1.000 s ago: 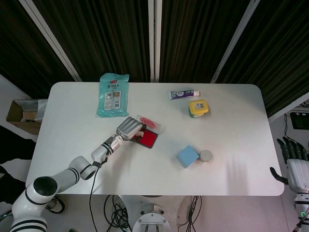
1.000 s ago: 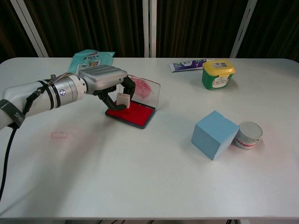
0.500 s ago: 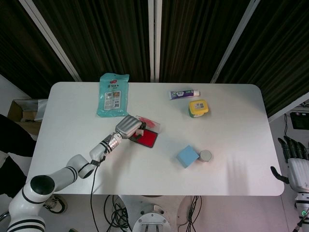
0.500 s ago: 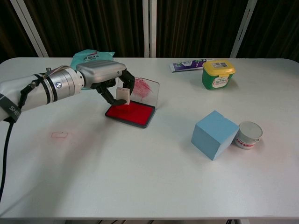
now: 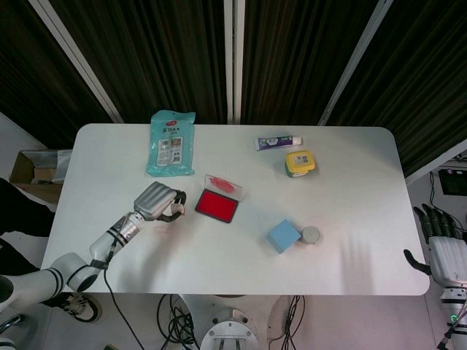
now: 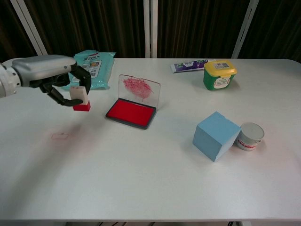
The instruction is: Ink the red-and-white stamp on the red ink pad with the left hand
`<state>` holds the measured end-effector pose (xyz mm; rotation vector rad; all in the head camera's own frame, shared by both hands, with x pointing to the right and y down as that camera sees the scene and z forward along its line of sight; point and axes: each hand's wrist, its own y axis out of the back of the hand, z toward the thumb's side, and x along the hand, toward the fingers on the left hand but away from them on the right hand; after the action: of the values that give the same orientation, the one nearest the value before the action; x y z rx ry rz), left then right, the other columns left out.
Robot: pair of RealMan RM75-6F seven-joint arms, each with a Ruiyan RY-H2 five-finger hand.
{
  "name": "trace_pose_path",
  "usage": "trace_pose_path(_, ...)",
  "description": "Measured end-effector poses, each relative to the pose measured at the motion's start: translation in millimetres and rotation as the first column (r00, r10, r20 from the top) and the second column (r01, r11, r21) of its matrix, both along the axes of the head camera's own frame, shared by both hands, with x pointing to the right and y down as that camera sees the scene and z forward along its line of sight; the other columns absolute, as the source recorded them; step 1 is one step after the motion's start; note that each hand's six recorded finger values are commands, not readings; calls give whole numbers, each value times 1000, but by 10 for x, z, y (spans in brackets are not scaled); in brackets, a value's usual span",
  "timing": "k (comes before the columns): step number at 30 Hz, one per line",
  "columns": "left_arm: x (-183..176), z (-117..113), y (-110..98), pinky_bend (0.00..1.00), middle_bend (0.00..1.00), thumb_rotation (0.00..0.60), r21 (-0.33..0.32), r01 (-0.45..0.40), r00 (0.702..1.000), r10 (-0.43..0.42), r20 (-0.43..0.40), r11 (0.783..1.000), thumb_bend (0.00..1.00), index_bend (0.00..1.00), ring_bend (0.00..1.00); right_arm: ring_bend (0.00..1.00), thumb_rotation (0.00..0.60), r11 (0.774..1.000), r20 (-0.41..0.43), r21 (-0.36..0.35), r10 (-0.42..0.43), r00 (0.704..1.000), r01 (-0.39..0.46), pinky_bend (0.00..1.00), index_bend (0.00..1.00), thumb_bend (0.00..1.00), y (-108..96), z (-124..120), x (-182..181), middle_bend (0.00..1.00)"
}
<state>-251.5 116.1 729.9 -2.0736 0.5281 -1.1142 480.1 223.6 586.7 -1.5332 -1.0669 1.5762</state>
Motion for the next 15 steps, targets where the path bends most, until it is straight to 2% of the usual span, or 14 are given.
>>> trace_pose_path(3,-261,31,274,1000,581,600,-23,34,999,-33,25,999,392,589,1000,0,600,1000,-3,-5,-3,1000,3,0,0,167,6,9,-3,0)
trace_pose_path(6,-432,69,410,1000,579,600,-19,66,997,-65,40,998,393,587,1000,0,600,1000,-7,-9,1,1000,-1,0,0,166,9,16,8,0)
trace_pose_path(15,-511,240,521,1000,576,600,-13,88,995,-87,45,996,394,584,1000,0,600,1000,-11,-3,5,1000,-5,0,0,167,22,-11,15,0)
